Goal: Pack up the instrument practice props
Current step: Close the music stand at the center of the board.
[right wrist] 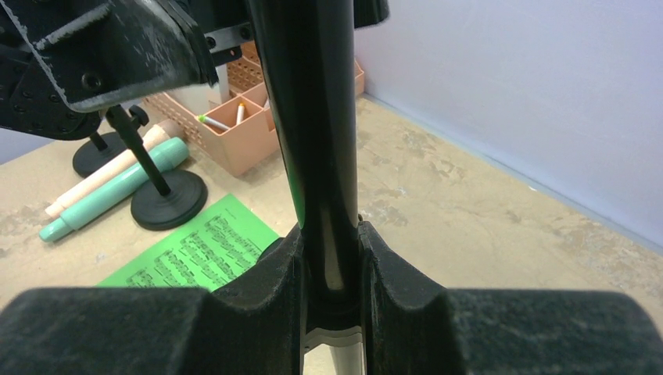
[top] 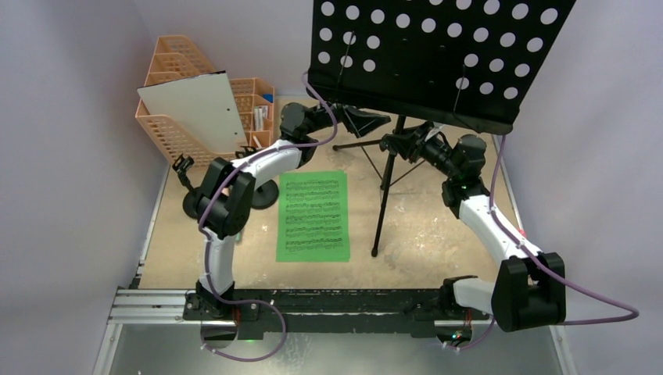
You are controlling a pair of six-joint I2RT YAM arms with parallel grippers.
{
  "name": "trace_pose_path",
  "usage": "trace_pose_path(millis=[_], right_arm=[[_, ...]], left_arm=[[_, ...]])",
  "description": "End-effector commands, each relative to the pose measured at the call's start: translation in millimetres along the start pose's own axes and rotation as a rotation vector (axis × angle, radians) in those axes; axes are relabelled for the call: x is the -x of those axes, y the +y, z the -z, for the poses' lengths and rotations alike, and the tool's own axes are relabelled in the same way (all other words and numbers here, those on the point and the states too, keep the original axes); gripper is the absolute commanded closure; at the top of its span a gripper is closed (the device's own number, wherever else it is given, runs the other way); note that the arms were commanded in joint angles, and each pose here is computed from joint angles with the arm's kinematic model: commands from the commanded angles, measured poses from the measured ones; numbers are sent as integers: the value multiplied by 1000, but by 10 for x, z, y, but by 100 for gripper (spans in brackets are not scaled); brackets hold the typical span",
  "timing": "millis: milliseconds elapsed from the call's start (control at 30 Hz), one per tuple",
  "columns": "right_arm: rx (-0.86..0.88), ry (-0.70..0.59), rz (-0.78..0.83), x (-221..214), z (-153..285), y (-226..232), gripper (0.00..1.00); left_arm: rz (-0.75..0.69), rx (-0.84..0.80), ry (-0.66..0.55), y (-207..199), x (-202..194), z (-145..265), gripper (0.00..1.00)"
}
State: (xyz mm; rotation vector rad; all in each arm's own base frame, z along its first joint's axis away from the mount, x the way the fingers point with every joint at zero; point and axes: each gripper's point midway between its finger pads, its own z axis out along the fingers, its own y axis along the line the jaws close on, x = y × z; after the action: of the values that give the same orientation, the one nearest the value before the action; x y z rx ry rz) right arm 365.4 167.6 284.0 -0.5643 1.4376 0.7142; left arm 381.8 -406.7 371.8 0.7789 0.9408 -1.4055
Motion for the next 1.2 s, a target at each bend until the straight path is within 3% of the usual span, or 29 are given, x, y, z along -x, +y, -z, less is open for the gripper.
trace_pose_path(millis=[0, 333, 567, 667, 767, 867, 967, 1167], right_arm=[[91, -14, -16, 197, -59, 176, 100], [97, 13, -28, 130, -93, 154, 100], [86, 20, -32, 129, -98, 131, 100], [75, 21, -33, 128, -96, 117, 100], [66, 25, -37, 119, -94, 105, 99], [48, 22, -42, 145, -86, 86, 93], [-21, 9, -56, 221, -45, 16, 80], [-226, -85, -58, 600, 174, -153, 45]], left_arm=[[-2, -61, 2, -90, 55, -141, 32], [22, -130, -4, -234, 75, -388, 32], [40, -129, 23, -290, -113, -545, 34], [38, -125, 14, -287, -106, -568, 38], [32, -142, 2, -320, -52, -581, 51], [18, -150, -9, -339, 7, -596, 76], [6, -151, -13, -342, 17, -599, 98], [-36, -114, -22, -277, 37, -629, 100]])
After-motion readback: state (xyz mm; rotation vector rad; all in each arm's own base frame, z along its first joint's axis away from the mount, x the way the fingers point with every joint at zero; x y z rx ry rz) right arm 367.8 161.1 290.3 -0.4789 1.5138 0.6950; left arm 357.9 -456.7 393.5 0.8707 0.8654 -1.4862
